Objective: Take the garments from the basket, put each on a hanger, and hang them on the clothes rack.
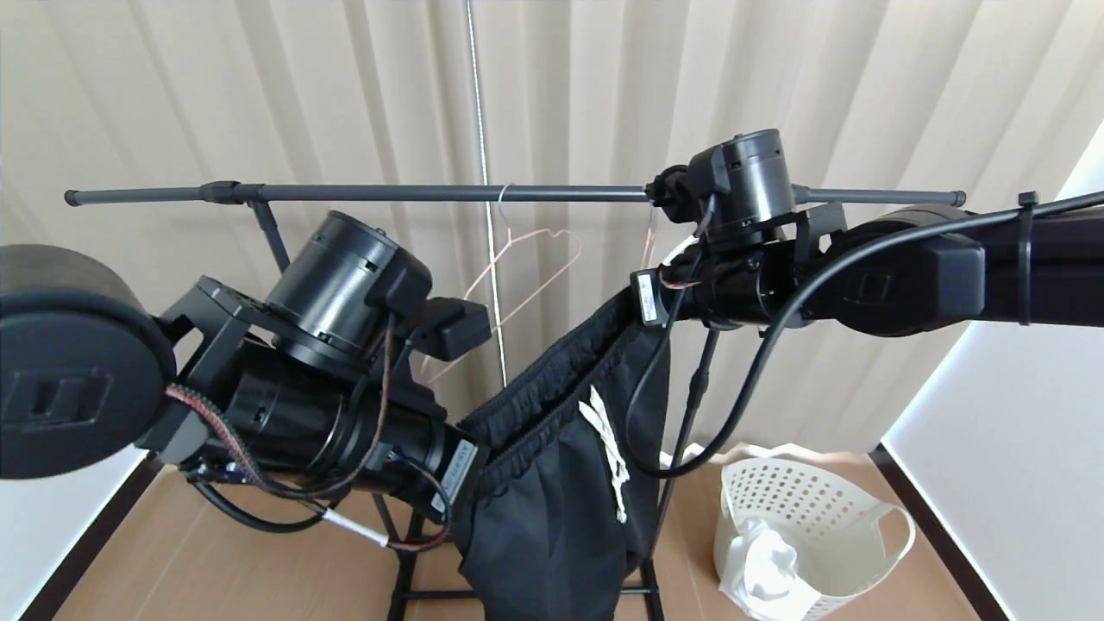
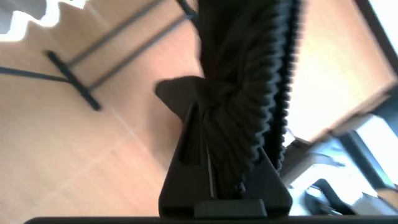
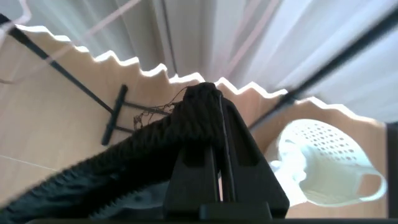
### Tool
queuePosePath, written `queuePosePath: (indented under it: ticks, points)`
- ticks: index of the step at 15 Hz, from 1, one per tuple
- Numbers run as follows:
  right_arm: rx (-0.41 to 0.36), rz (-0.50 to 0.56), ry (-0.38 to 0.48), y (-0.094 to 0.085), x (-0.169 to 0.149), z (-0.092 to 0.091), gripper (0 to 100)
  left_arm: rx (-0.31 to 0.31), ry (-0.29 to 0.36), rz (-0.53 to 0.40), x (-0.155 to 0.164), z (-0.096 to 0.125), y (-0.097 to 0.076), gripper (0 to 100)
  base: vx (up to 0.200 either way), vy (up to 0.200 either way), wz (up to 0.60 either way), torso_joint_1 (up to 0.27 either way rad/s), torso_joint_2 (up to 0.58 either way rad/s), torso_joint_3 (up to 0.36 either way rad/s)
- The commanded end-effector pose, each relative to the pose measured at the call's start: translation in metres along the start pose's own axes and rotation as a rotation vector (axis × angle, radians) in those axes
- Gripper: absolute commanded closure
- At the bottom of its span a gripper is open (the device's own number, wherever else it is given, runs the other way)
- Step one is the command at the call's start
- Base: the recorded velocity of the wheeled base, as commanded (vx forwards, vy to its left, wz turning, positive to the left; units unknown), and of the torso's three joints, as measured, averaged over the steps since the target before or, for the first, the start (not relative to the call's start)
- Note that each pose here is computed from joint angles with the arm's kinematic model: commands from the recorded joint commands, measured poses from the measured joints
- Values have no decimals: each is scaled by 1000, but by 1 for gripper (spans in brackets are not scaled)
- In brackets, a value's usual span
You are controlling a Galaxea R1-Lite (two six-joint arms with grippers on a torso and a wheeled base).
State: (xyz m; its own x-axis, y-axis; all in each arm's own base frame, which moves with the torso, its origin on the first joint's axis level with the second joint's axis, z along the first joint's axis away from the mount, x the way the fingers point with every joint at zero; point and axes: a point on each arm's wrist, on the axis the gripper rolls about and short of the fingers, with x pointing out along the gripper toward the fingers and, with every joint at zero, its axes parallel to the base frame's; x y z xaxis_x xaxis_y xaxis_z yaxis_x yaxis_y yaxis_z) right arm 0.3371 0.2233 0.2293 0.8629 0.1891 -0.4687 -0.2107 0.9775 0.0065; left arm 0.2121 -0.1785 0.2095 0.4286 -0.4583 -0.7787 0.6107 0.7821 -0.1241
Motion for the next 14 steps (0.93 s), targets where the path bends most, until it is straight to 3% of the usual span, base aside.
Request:
queuePosePath:
  ticks: [1,4,9,11,12,14]
  points:
    - [21,25,-10,18,18,0,100,-9,17,-64,13,-4,-30,100,0,0,0,0,0,0]
    - [58,57,-39,33,20,6,100,-67,7,-65,36,-1,-56,100,0,0,0,0,0,0]
    - [80,62,-37,37,20,6,100,-112,-23,-23,46,4,-61,100,0,0,0,0,0,0]
    - [102,53,-45,29,13,12,100,-120,-36,-2,41,4,-57,100,0,0,0,0,0,0]
    - [128,16,-42,6,0,20,100,-144,-61,46,33,4,-44,100,0,0,0,0,0,0]
    - [158,-20,-43,-15,-15,25,100,-197,-93,105,26,9,-22,100,0,0,0,0,0,0]
